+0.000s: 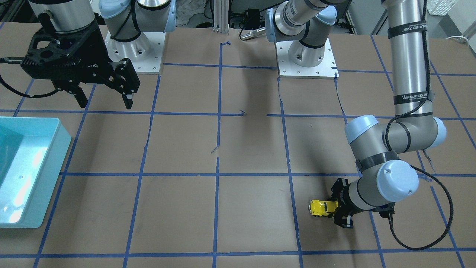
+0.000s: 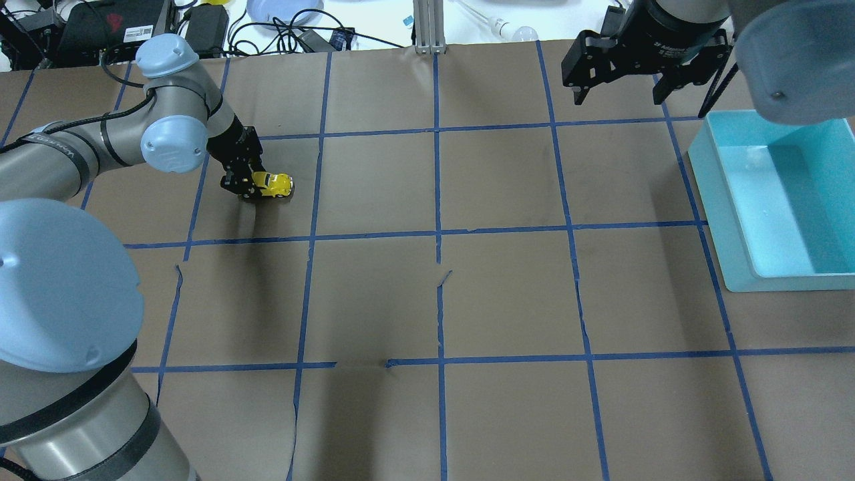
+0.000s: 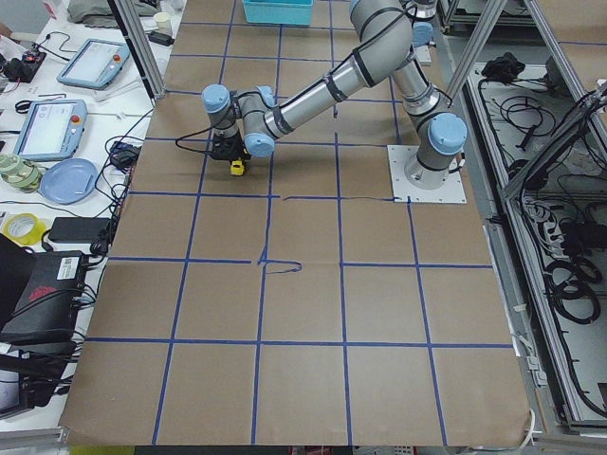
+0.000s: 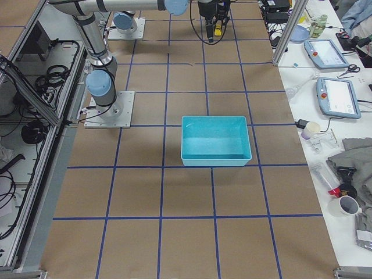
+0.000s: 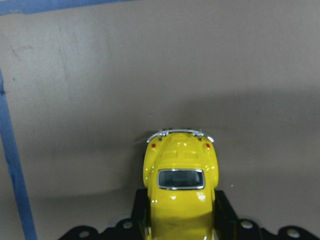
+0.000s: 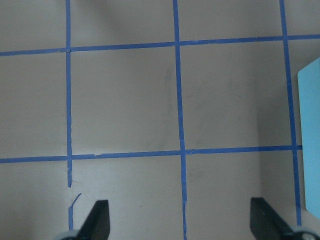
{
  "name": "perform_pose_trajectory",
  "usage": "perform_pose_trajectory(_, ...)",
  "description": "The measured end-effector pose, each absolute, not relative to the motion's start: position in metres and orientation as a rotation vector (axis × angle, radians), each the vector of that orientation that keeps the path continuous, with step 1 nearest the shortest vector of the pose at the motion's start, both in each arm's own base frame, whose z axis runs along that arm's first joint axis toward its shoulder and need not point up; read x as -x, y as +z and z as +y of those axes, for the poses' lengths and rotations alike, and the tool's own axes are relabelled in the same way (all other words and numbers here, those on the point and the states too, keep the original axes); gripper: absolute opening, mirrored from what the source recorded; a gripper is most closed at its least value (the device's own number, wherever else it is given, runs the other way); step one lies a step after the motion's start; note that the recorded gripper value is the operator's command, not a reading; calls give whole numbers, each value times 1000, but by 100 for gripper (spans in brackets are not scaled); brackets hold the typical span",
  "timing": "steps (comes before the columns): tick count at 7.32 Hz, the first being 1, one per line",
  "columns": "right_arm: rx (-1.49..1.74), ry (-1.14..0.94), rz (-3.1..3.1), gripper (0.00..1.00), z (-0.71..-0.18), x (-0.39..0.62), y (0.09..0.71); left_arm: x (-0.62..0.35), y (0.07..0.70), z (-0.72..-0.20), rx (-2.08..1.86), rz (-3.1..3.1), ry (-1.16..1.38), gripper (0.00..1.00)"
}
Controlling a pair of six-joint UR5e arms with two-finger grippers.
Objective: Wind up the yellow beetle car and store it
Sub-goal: 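Press the car down and drag it backward along the table with the left gripper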
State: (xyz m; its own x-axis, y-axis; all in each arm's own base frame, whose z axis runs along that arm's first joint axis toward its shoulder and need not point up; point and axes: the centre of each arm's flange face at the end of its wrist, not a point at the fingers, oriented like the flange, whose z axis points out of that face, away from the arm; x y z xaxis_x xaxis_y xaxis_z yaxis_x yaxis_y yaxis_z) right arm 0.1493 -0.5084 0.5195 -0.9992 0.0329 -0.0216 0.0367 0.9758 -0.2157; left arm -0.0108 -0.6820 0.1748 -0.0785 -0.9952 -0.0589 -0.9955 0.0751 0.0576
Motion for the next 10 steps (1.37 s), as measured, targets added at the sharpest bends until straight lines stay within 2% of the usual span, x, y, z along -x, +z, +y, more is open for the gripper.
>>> perform_pose_trajectory(10,-53,-338,3106,100,-508,-150,519,-21,175,-681,2135,2299,130,0)
